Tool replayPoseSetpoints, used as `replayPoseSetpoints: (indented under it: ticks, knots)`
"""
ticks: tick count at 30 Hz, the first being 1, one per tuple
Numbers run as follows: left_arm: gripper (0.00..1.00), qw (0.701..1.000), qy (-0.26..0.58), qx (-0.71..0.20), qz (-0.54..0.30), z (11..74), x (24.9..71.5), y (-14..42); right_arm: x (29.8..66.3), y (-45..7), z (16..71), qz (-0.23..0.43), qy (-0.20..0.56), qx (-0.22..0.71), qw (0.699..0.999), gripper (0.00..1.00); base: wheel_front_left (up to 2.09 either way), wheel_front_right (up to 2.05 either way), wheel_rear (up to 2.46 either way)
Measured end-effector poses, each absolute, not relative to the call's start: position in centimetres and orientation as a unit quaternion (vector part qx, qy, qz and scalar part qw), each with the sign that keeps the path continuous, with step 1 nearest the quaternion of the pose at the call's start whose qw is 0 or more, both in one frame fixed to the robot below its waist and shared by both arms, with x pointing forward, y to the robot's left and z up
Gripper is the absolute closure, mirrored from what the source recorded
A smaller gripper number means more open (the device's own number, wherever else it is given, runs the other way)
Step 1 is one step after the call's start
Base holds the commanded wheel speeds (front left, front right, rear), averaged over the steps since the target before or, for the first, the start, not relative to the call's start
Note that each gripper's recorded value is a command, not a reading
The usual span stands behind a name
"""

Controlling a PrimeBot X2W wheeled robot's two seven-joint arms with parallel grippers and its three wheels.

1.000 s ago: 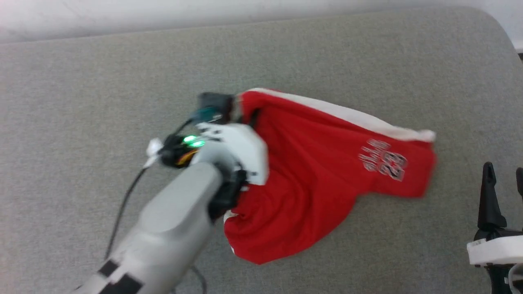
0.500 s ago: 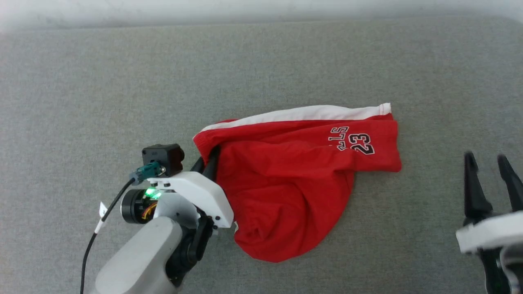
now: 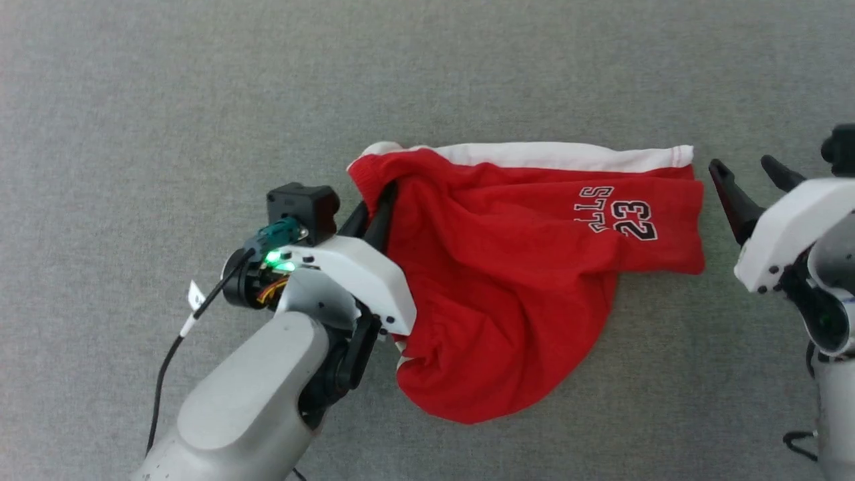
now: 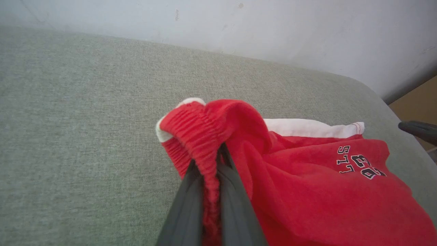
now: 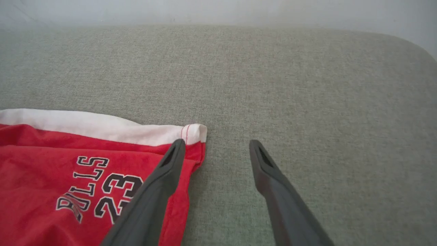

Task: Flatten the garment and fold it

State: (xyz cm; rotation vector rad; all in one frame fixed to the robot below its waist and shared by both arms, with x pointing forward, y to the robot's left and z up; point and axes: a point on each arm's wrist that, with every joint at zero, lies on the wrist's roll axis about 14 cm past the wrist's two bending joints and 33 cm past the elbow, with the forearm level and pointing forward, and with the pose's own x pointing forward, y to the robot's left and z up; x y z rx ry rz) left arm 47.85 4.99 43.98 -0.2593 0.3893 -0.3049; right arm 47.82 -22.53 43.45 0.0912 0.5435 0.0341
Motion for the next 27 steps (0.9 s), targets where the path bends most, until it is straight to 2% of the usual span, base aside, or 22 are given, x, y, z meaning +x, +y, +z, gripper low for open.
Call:
replayPoseSetpoints:
  ticks: [7,12,13,14,15,21,27]
  knots:
    - [1.00,0.961,0.201,-0.123,-0.142,42.8,48.2,5.3,48.5,-20.4,39.0,0.046,0.350,0.044,0.934,0.00,0.00,0.00,0.00]
    - [1.00,0.961,0.210,-0.121,-0.136,42.1,48.1,5.9,49.2,-19.5,37.7,0.052,0.366,0.052,0.928,0.00,0.00,0.00,0.00]
    - [1.00,0.960,0.212,-0.120,-0.134,41.9,48.1,6.0,49.3,-19.4,37.5,0.052,0.367,0.055,0.927,0.46,0.00,0.00,0.00]
    - [1.00,0.960,0.214,-0.120,-0.132,41.7,48.1,6.0,49.5,-19.3,37.4,0.050,0.369,0.059,0.926,0.77,0.00,0.00,0.00]
    - [1.00,0.960,0.215,-0.120,-0.131,41.6,48.1,6.1,49.6,-19.4,37.2,0.047,0.370,0.065,0.926,1.00,0.00,0.00,0.00]
    - [1.00,0.964,0.203,-0.117,-0.124,41.9,48.6,6.6,50.5,-19.3,37.9,0.041,0.343,0.077,0.935,1.00,0.00,0.00,0.00]
    - [1.00,0.975,0.145,-0.117,-0.118,45.2,49.7,7.4,51.4,-19.3,41.9,0.046,0.267,0.085,0.959,1.00,0.00,0.00,0.00]
